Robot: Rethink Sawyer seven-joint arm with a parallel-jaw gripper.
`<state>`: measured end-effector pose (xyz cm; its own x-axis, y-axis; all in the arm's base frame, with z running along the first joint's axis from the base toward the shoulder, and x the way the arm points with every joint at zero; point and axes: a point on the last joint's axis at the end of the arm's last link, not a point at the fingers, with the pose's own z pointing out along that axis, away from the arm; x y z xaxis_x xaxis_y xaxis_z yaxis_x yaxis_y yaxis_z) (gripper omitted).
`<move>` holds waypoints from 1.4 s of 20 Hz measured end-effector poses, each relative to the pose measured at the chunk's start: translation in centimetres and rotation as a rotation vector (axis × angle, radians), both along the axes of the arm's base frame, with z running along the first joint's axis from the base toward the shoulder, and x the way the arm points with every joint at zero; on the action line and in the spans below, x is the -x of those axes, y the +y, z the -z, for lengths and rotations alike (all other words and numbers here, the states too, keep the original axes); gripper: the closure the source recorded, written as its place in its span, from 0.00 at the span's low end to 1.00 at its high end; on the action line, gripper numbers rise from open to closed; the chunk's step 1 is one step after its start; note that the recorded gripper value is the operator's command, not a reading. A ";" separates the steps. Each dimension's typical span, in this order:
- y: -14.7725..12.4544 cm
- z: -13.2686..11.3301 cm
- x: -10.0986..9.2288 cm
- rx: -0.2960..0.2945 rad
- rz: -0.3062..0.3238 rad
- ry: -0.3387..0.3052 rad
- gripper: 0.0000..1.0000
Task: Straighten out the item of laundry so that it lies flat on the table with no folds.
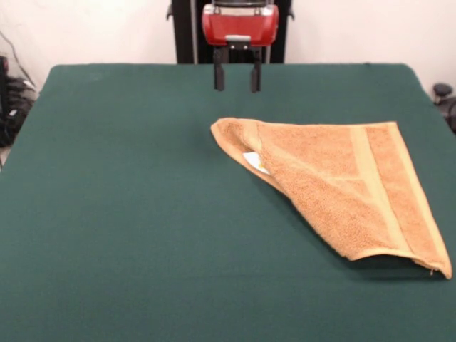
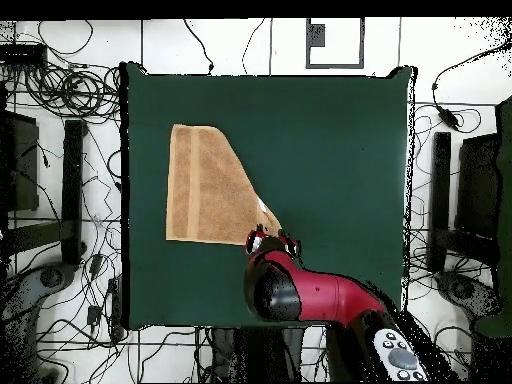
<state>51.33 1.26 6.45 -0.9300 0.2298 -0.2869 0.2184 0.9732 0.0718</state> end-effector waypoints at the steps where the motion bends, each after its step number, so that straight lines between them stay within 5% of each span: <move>1: 0.1 0.0 0.0 0.003 0.008 -0.002 0.00; 21: -2.6 1.6 1.6 0.021 0.088 0.010 0.00; 28: -3.6 1.3 5.8 0.000 0.131 0.066 0.00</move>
